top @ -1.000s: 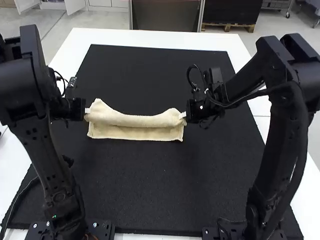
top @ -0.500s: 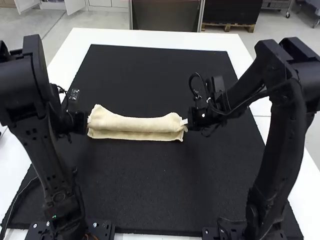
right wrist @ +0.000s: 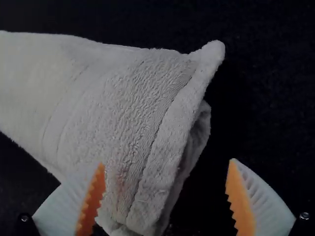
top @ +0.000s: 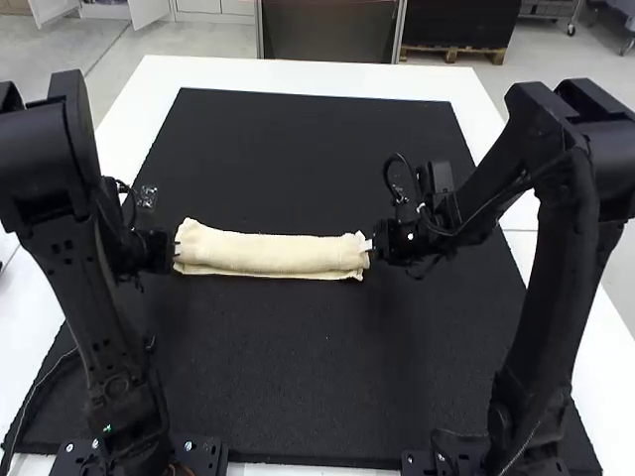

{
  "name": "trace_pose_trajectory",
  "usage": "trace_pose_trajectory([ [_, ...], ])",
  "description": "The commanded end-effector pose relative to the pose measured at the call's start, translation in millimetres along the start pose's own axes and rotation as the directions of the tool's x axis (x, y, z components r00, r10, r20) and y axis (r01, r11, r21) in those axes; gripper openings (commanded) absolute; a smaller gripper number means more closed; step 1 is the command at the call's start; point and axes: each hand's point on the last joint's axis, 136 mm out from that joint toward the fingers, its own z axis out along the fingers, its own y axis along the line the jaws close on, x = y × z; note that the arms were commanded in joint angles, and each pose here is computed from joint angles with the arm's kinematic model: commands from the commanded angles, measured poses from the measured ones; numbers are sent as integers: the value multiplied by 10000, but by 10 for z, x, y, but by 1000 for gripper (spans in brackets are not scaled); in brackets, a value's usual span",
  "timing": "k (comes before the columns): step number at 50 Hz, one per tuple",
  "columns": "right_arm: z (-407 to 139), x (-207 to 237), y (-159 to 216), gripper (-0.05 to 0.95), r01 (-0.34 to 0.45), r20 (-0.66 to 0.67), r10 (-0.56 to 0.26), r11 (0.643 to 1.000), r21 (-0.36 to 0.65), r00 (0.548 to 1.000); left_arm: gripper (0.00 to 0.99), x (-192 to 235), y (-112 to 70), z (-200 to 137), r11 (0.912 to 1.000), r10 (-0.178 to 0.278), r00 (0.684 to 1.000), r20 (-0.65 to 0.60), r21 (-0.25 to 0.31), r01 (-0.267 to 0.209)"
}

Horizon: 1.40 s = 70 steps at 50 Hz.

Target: Fold the towel.

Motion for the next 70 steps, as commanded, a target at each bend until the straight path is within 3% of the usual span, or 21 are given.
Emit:
trace_pose_trajectory([
  [1,9,33,-56,734,-163,-51,163,9998,105,9999,893,60,76,-2,9994,-156,9998,-137,-307,152],
  [3,8,33,-49,811,-153,-58,153,9998,96,9999,972,44,94,-4,9991,-179,9998,-74,-378,176],
  [7,6,36,-52,900,-170,-66,171,9998,91,9998,972,13,152,-22,9976,-422,9991,103,-542,427],
  [15,16,41,-11,902,-418,-108,417,9991,-86,9991,972,-91,403,-120,9879,-977,9919,808,-1124,1064],
  [25,52,3,85,900,-266,-106,264,9993,-250,9996,972,-147,591,-211,9779,-1294,9841,1217,-1487,1470],
  [50,200,49,200,893,-237,-410,217,9986,-479,9989,972,-392,578,-326,9755,-1661,9708,1730,-1150,1874],
  [58,283,69,203,831,-193,-500,166,9984,-536,9986,972,-529,580,-366,9762,-1704,9675,1868,-1018,1916],
  [61,323,108,225,762,-171,-630,134,9981,-584,9979,972,-578,578,-382,9774,-1626,9671,1955,-1023,1850],
  [64,358,133,244,595,-144,-725,98,9979,-627,9973,972,-602,569,-390,9779,-1609,9670,1974,-1004,1832],
  [66,377,146,249,407,-141,-769,91,9978,-655,9970,972,-617,558,-393,9775,-1651,9658,2000,-973,1873],
  [69,405,178,248,7,-10,-819,-48,9975,-706,9966,972,-652,548,-409,9776,-1644,9642,2082,-961,1874],
  [70,411,200,253,-7,-1,-856,-66,9970,-778,9963,972,-668,551,-416,9776,-1629,9637,2117,-969,1866],
])
